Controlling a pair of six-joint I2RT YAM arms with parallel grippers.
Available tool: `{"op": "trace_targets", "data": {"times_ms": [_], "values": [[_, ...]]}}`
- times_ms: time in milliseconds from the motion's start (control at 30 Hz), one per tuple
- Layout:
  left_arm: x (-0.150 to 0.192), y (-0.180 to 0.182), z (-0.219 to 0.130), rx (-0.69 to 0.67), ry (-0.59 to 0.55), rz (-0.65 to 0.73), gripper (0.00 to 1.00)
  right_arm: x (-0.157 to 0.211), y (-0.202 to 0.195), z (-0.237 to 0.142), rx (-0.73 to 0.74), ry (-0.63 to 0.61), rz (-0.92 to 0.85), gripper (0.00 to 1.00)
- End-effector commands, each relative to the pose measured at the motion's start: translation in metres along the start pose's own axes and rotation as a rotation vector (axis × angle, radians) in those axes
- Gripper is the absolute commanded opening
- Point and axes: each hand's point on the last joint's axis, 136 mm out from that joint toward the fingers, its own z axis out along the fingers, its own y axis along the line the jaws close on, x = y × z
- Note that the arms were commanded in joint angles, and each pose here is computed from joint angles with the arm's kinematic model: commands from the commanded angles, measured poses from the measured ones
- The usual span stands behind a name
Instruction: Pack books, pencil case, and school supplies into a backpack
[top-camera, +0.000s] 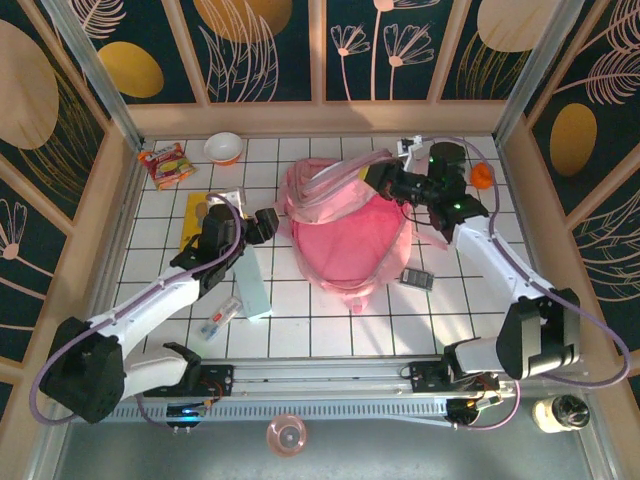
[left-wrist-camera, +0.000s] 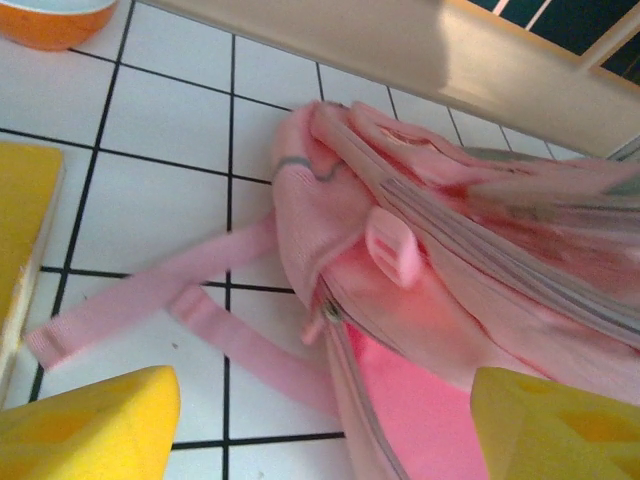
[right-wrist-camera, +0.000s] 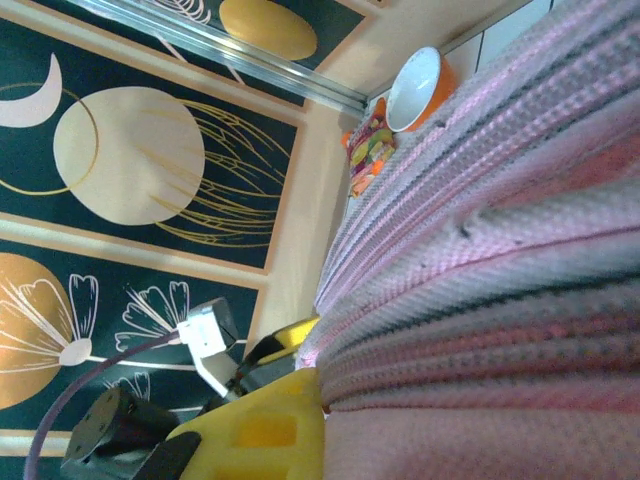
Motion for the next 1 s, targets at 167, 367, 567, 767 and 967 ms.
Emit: {"op": "trace_targets", "data": {"times_ms": [167,367,567,767,967], "values": [[0.019,0.004,-0.010,0.001,0.090,-0.140,0.76,0.002,-0.046,0.015,0.126,-0.017,0.022,0.09],[0.031,0.015,-0.010,-0.059,0.143,-0.198,0.75,0.041,-0.094,0.002,0.297,0.046,0.162,0.49],[0.033,0.025,-0.014,-0.088,0.118,-0.263,0.77,0.074,-0.126,-0.035,0.515,0.057,0.231,0.61],[0.044,0.041,-0.012,-0.104,0.166,-0.360,0.78,0.106,-0.146,-0.069,0.672,0.097,0.283,0.64],[0.044,0.071,-0.014,-0.150,0.220,-0.436,0.77,0.124,-0.146,-0.095,0.775,0.122,0.293,0.67]]}}
